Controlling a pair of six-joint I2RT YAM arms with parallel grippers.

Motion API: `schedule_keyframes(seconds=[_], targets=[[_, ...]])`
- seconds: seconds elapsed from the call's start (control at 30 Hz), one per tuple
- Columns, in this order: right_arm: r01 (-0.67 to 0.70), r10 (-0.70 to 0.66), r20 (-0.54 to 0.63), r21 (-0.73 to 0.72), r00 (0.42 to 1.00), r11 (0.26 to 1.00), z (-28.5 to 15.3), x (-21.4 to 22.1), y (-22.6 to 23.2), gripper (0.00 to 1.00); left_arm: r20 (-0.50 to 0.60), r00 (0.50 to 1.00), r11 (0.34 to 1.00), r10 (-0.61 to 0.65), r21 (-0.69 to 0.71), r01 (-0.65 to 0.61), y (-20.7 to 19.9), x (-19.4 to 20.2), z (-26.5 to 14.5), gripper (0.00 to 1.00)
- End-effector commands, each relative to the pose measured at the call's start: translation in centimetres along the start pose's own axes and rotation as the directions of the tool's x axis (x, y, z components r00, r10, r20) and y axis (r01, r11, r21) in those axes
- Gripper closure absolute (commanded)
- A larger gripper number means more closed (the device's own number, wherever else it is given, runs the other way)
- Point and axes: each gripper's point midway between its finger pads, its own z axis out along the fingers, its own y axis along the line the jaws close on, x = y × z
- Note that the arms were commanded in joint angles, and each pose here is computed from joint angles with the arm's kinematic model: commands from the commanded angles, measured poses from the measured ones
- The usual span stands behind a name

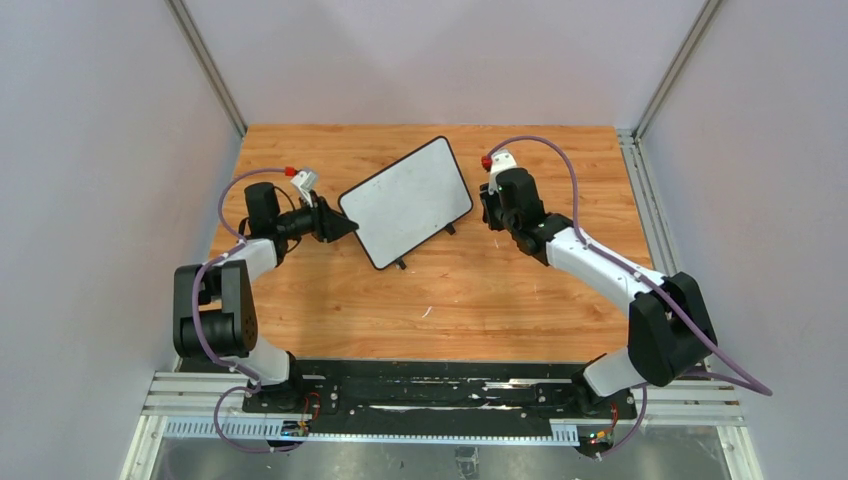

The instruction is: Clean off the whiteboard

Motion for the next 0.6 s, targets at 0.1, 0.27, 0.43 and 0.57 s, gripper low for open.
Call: schedule_keyframes(seconds=[0.1,0.27,0.43,0.57], targets=[[-0.039,0.039,-0.012,0.055,0.999,0.998,-0.4,0.7,-2.1,0.99,-0.003,0.999,0.999,0.035,0.024,-0.035,-1.6,-0.2,-0.7,0.61],[-0.044,0.046,-0.022,0.063,0.999,0.997,-0.5,0.8,-2.4,0.99,-0.019,0.998,0.998,0.056,0.022,-0.056,-2.3,-0.2,-1.3,0.57],[-0.049,0.050,-0.020,0.063,0.999,0.997,-0.5,0.8,-2.5,0.99,-0.040,0.997,0.998,0.065,0.022,-0.064,-2.7,0.3,-1.6,0.47],[-0.053,0.055,-0.028,0.080,0.998,0.995,-0.9,0.9,-2.9,0.99,-0.103,0.993,0.998,0.066,0.008,-0.066,-2.5,1.4,-2.2,0.47]])
